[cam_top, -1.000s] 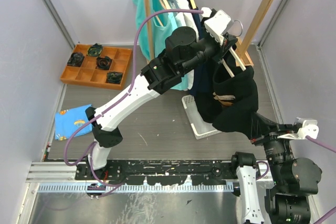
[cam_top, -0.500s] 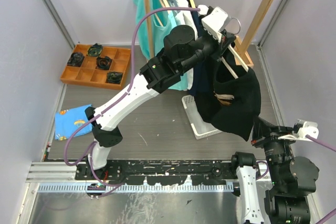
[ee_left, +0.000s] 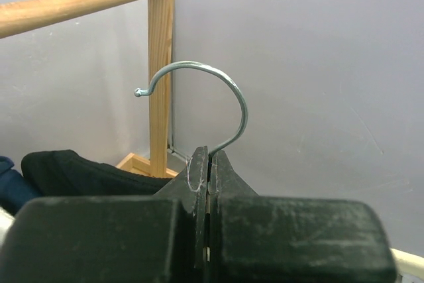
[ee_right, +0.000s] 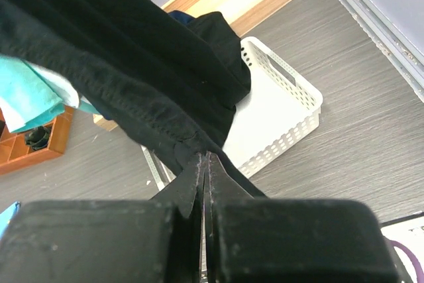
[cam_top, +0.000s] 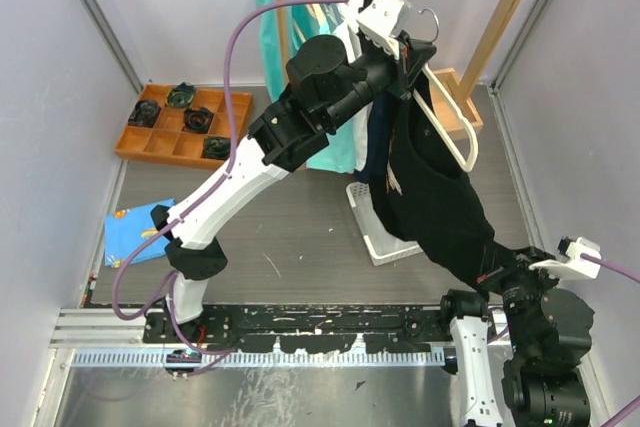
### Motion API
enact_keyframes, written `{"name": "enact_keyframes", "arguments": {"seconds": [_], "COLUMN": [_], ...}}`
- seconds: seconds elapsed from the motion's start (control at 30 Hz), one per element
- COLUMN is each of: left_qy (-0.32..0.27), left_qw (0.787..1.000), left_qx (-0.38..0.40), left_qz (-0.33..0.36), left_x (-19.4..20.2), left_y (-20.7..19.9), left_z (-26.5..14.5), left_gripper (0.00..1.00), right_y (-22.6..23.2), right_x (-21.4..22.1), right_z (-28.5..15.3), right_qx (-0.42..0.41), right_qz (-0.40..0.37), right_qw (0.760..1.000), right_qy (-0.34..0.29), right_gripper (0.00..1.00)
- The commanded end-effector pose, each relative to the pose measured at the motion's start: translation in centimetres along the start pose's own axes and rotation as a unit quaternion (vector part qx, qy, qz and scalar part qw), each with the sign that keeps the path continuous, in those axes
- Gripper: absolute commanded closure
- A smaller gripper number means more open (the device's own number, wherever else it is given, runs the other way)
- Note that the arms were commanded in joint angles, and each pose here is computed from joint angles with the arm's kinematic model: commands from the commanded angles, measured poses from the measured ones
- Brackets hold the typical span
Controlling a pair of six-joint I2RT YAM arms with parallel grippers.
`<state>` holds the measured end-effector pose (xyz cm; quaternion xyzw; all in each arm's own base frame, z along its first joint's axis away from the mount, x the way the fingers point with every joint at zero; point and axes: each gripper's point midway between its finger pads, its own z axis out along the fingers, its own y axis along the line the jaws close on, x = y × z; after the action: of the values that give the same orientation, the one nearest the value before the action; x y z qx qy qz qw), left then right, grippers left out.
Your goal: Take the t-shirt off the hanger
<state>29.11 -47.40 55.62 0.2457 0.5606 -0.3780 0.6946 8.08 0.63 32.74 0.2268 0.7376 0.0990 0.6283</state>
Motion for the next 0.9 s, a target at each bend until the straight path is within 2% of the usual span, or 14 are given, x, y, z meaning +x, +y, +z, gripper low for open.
{"name": "enact_keyframes", "arguments": {"seconds": [0.0,0.07,0.1,0.2,0.33,0.6,0.87], "left_qy": [-0.09,-0.085,-0.082,-0.069,-0.045,0.002,0.039], "left_qw": [0.996,0.996,0.996,0.997,0.997,0.998,0.997], "left_qx": [0.002,0.011,0.015,0.035,0.054,0.066,0.067], "left_qz": [-0.02,-0.021,-0.022,-0.027,-0.03,-0.017,-0.009], "left_x": [-7.4,-7.1,-6.8,-5.8,-4.0,0.0,3.5], "left_y": [0.2,-0.2,-0.3,-1.1,-2.0,-2.6,-2.7], "left_z": [-2.0,-1.9,-1.8,-1.7,-1.4,-0.4,0.4], "left_gripper": [1.0,1.0,1.0,1.0,1.0,1.0,1.0], "right_y": [0.1,0.7,1.0,2.7,5.1,9.8,13.0], "right_x": [-0.8,-1.6,-2.2,-4.5,-7.8,-13.2,-15.7], "right_z": [-0.5,-0.6,-0.7,-1.2,-1.9,-4.1,-5.2], "right_qx": [0.0,-0.012,-0.02,-0.052,-0.092,-0.177,-0.24], "right_qz": [0.008,0.003,0.0,-0.011,-0.029,-0.059,-0.083], "right_qw": [1.0,0.999,0.999,0.996,0.989,0.968,0.949], "right_qy": [-0.022,-0.035,-0.044,-0.077,-0.11,-0.17,-0.189], "right_gripper": [0.99,0.99,0.96,0.73,0.6,0.53,0.44]}}
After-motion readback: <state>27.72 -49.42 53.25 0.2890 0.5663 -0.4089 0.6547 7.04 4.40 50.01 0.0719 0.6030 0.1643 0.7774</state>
